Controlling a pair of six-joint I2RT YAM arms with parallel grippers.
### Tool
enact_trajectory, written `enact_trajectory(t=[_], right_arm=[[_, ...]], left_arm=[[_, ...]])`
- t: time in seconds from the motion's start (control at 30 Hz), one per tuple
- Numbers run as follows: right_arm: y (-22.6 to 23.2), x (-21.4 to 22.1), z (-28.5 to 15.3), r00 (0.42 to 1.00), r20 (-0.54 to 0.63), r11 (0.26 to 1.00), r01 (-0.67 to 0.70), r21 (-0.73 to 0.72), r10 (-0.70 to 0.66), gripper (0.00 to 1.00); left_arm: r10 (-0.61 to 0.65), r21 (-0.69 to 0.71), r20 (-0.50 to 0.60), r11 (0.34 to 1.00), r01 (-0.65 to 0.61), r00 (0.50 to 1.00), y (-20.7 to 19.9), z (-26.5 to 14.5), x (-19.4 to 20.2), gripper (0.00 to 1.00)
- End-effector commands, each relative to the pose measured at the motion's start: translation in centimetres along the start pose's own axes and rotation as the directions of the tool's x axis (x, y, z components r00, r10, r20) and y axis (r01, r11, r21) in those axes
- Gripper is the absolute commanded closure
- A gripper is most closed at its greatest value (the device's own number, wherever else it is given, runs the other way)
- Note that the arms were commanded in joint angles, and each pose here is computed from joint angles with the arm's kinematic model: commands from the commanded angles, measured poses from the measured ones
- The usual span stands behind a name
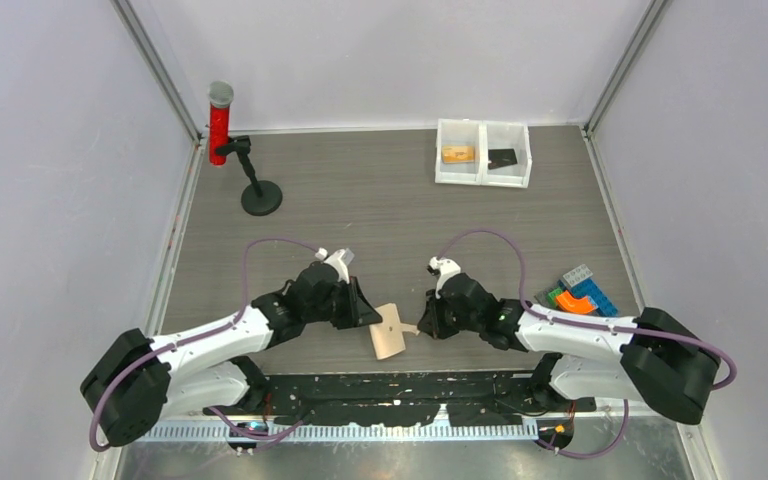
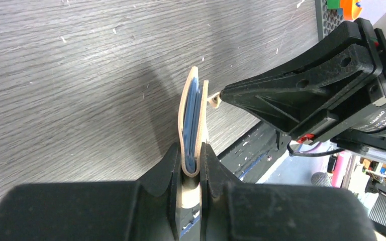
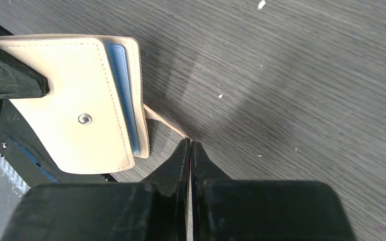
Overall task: Take the credit cards out of the card holder
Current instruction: Open the card holder at the corner of the board.
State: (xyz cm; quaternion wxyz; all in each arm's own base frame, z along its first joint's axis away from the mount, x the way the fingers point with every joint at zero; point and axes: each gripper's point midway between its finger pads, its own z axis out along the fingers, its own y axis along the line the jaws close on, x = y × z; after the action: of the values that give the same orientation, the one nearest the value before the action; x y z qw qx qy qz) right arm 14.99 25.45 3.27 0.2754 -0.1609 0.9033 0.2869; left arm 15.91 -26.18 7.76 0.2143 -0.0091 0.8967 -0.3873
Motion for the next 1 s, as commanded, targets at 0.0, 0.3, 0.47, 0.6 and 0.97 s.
enact_trajectory(t=[0.0,0.3,0.47,0.6,0.97], right_arm=[[-1.3,0.2,-0.9,0.998,0.003,0.998,0.057,0.014,-0.057,0.95],[0.2,-3.3,-2.4,0.993,0.108,0.999,0.048,-0.022,-0.046,0.95],[0.1,-3.7,-2.2,0.994,0.111,0.999,0.022,-0.024,-0.02,0.95],[1.2,-4.2,-2.7,0.992,0.124,0.997,0.013,-0.072,-0.004,0.95],[6.1,-7.4,-5.2,0.976,0.215,0.959,0.022,-0.282,0.041,0.95]], left_arm=[[0.06,-0.01,0.063,0.998,-0.06,0.996,-0.9,-0.6,-2.0,1.0],[0.155,-0.163,0.017,0.975,-0.15,0.988,0.5,-1.0,-3.7,0.6],[0.176,-0.235,-0.004,0.957,-0.172,0.984,0.5,-1.7,-4.7,0.34],[0.175,-0.192,-0.012,0.966,-0.174,0.984,0.1,-1.5,-4.2,0.27],[0.171,-0.094,-0.07,0.98,-0.177,0.983,-1.7,-0.3,-3.1,0.2]])
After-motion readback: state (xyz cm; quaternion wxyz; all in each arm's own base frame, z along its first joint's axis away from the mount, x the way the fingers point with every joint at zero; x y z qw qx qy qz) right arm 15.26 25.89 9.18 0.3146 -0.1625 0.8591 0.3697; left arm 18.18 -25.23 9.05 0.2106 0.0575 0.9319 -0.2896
